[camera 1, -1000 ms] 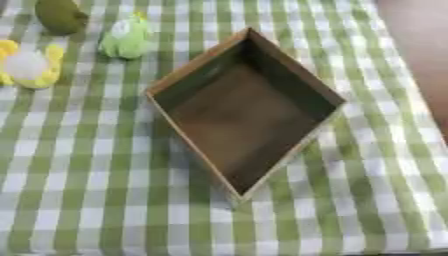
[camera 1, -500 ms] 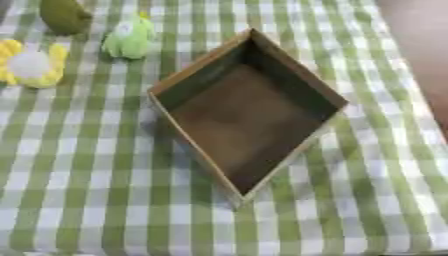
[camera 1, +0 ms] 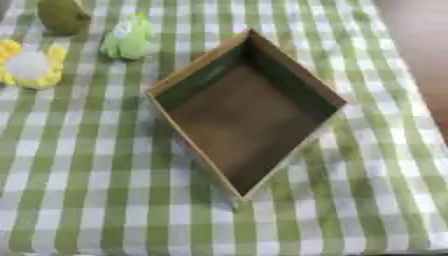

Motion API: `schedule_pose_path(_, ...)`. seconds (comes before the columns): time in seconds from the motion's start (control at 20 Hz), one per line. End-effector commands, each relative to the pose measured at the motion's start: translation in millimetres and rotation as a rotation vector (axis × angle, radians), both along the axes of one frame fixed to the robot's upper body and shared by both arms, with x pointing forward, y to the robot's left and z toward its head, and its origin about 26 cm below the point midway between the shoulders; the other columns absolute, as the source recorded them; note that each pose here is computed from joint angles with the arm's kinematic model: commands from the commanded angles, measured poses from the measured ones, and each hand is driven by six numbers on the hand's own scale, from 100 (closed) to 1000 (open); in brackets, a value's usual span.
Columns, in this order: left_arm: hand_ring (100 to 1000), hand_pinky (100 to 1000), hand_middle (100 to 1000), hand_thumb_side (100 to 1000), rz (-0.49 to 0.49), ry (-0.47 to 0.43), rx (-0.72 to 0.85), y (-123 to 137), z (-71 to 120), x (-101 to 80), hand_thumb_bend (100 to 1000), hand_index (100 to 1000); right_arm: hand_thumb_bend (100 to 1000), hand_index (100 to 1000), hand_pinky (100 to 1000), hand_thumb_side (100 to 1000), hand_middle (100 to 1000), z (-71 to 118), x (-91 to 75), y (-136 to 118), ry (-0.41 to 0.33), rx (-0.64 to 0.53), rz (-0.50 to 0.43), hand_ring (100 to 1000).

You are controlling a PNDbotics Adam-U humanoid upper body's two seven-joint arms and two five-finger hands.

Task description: Pick up objects on the table and place them in the box.

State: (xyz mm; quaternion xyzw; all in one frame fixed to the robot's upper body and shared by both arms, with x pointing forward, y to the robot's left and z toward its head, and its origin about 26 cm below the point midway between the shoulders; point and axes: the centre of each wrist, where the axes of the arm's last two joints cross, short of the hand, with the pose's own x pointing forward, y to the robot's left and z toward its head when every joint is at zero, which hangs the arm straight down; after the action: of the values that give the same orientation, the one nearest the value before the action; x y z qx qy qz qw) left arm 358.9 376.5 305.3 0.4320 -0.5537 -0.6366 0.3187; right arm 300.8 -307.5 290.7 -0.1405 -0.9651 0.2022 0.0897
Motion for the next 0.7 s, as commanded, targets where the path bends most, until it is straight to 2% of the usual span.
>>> schedule_pose_path(0.05, 925, 890, 935, 472, 0.015, 0.002, 0.032, 3, 6.8, 3.2, 637, 977, 100, 926, 834, 470, 699, 8.7, -3.9, 1, -0.024, -0.008, 0.008, 836)
schedule_pose_path(0.45, 923, 891, 938, 433, 0.035, 0.076, 0.076, 2, -7.0, 18.8, 673, 974, 100, 927, 834, 470, 697, 7.9, -3.6, 1, -0.019, -0.003, 0.012, 839)
schedule_pose_path(0.7, 930, 893, 952, 353, 0.04, 0.126, 0.1, 0, -14.8, 26.2, 668, 981, 100, 927, 835, 470, 697, 7.6, -3.5, 2, -0.018, 0.0, 0.014, 840)
